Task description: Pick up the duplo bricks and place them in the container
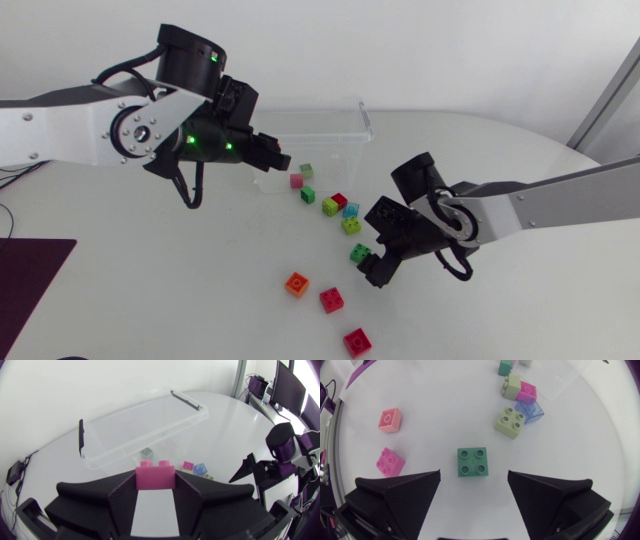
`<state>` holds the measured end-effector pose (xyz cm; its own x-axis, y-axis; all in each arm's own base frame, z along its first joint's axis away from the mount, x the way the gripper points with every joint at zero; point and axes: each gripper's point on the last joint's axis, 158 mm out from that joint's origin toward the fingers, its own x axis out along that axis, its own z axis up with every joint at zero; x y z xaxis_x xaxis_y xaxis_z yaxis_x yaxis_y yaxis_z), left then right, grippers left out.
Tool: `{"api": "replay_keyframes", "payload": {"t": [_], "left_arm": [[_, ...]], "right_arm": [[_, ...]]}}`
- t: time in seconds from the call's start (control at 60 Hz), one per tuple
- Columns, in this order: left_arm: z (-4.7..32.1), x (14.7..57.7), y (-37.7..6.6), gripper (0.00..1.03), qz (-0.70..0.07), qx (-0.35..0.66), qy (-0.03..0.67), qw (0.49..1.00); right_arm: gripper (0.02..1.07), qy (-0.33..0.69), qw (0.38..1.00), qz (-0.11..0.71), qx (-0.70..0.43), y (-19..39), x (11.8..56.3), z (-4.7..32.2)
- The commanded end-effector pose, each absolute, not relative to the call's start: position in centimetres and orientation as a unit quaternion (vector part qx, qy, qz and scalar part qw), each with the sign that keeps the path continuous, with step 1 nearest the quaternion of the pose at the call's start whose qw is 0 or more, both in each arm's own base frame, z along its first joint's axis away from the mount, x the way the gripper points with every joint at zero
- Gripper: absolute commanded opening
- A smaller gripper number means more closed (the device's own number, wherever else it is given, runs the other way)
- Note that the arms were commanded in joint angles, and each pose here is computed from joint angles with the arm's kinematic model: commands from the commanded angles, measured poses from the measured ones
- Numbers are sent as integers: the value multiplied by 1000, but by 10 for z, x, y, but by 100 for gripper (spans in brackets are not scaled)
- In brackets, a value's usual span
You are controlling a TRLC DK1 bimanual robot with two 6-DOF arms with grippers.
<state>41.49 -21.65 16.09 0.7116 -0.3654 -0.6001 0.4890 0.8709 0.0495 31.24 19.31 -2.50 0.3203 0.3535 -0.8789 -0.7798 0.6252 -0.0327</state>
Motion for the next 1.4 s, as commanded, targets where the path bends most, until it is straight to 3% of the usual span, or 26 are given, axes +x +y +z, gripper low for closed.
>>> {"api": "replay_keyframes", "payload": {"t": [0.0, 0.183, 0.35, 0.567, 0.667, 0.717, 0.783, 0.933, 1.167, 1.383], "left_arm": [[178, 423, -214, 18, -229, 94, 274, 929], [193, 442, -211, 18, -217, 78, 251, 940], [194, 459, -210, 18, -211, 74, 239, 945], [177, 479, -214, 20, -205, 73, 244, 945], [164, 489, -214, 53, -201, 73, 255, 943], [160, 495, -213, 78, -196, 73, 259, 943], [160, 497, -210, 91, -192, 72, 259, 944], [168, 491, -198, 97, -184, 69, 259, 946], [183, 458, -178, 97, -191, 70, 256, 945], [158, 441, -162, 97, -187, 80, 302, 931]], "right_arm": [[96, 450, 772, 376, -243, 203, 316, -30], [77, 454, 766, 382, -249, 210, 315, -35], [35, 450, 768, 378, -253, 209, 316, -34], [31, 441, 769, 379, -266, 208, 305, -22], [31, 432, 773, 377, -272, 207, 302, -8], [31, 426, 778, 373, -273, 206, 303, 1], [31, 415, 785, 371, -273, 206, 305, 17], [31, 389, 806, 358, -266, 203, 322, 55], [31, 346, 840, 338, -246, 202, 358, 109], [31, 315, 866, 322, -218, 208, 385, 145]]}}
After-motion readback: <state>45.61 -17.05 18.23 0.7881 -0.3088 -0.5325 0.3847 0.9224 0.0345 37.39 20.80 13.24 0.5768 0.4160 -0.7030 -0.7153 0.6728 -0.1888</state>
